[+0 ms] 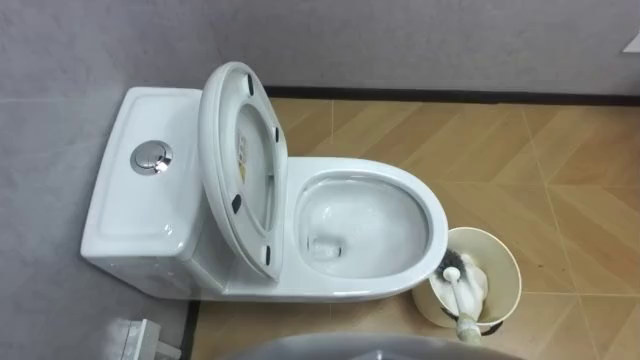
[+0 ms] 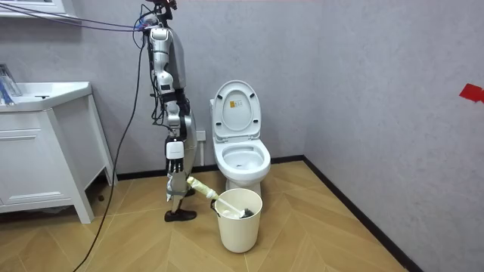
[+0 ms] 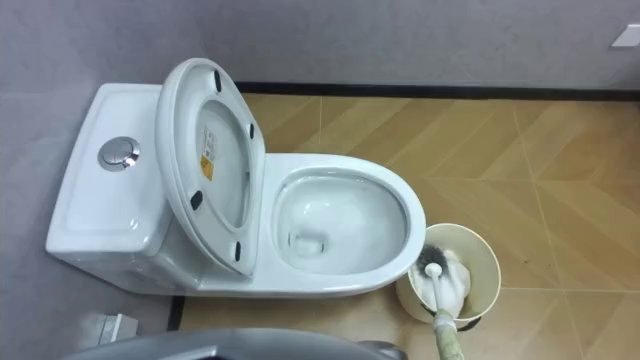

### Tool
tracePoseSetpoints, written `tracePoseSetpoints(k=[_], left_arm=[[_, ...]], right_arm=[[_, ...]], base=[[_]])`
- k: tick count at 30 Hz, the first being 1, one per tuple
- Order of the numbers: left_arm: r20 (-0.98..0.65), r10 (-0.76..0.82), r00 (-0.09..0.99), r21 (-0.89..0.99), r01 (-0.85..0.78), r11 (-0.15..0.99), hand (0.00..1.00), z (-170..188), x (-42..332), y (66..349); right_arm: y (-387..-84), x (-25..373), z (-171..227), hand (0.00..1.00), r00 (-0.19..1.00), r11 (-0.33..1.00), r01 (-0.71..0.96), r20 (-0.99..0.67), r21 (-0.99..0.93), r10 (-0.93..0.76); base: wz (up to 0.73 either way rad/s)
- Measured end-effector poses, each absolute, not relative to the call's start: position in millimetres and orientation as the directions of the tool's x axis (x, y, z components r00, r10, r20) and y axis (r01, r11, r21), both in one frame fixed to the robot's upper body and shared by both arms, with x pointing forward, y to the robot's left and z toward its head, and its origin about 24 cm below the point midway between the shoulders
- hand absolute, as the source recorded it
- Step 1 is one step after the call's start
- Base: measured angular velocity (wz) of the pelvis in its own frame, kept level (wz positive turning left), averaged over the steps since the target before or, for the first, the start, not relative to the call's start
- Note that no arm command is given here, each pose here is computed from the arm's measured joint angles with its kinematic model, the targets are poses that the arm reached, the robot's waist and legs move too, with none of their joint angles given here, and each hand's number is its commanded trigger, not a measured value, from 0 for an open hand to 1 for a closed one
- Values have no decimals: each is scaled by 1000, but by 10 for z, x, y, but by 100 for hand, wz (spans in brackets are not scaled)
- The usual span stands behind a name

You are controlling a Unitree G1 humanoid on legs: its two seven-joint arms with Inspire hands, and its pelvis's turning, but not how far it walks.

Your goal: Brush toilet

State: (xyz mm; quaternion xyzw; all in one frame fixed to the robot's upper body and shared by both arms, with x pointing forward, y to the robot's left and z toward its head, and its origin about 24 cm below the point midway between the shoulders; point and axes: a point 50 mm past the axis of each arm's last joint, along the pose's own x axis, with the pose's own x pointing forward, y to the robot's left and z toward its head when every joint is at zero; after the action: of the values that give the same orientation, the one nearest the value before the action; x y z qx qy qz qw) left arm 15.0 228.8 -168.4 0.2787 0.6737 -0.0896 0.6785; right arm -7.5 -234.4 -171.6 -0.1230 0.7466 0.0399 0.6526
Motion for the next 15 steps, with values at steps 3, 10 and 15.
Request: tracePoseSetpoints(k=[3, 10, 15], left_arm=[[-964, 254, 79, 259, 498, 828, 0, -1684, 165, 2289], [-962, 259, 80, 264, 494, 828, 0, -1682, 173, 2294], [-962, 264, 74, 266, 486, 832, 0, -1681, 153, 2303]], right_arm=[[-2348, -79, -1715, 0, -119, 966, -236, -983, -106, -137], [-2376, -112, -1710, 0, -120, 976, -166, -980, -137, -158], [-2382, -224, -1705, 0, -153, 985, -49, -973, -167, -173]], base=[[0], [0], [0]])
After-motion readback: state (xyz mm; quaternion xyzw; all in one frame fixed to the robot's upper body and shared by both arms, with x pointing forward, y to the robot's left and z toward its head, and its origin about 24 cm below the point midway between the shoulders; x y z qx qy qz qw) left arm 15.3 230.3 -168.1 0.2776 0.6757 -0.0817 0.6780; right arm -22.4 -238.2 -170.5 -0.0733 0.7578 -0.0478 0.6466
